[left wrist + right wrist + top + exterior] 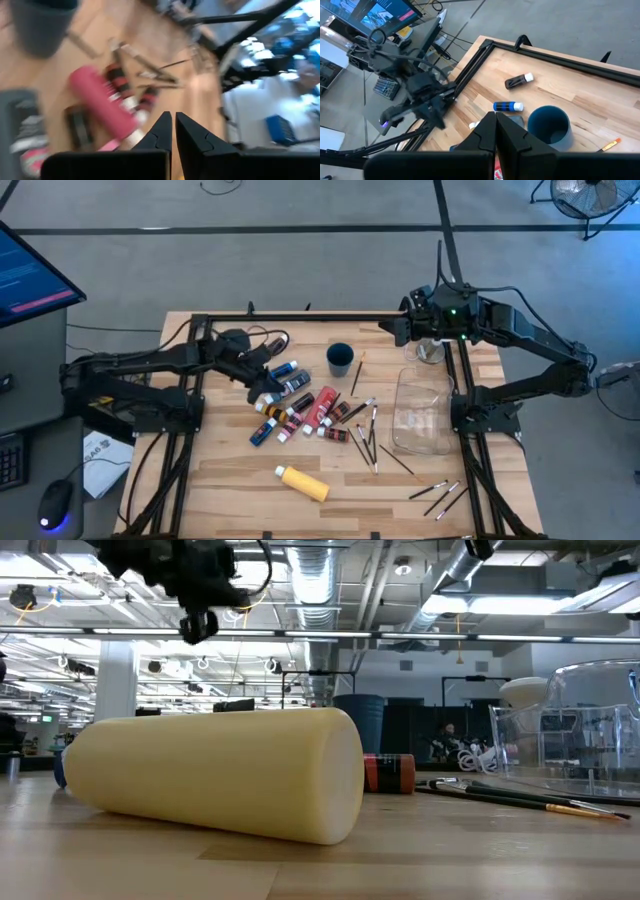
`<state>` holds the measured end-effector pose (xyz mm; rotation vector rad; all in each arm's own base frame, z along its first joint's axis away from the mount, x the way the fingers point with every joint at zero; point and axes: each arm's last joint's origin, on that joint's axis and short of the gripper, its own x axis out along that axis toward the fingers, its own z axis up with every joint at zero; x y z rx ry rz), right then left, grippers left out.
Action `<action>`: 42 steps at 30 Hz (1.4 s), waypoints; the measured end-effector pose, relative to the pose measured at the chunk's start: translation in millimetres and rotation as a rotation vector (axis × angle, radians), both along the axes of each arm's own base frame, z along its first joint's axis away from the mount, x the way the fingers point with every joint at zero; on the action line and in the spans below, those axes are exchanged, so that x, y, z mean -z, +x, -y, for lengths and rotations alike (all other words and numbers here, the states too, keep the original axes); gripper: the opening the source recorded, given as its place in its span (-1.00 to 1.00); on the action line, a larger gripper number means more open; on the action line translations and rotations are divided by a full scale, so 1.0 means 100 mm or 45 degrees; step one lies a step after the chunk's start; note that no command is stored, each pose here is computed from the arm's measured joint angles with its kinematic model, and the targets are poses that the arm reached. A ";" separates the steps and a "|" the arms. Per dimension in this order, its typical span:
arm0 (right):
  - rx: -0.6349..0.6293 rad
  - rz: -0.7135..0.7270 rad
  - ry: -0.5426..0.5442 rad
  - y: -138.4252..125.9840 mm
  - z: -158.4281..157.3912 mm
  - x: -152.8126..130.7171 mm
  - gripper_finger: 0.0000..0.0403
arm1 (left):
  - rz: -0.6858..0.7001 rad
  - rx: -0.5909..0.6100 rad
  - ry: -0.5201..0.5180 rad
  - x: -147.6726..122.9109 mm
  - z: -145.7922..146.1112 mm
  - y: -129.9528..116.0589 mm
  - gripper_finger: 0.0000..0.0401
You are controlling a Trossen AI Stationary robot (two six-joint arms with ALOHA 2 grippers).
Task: Pick & Place Paint Supplies
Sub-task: Put the large black paint bottle into the transparent bin
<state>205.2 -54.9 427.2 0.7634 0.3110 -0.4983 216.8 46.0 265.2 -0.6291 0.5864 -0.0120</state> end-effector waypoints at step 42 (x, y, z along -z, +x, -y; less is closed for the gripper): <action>-0.067 -0.083 0.022 0.23 -0.07 0.14 -1.00 | -0.708 0.026 0.727 1.10 -0.02 0.51 0.09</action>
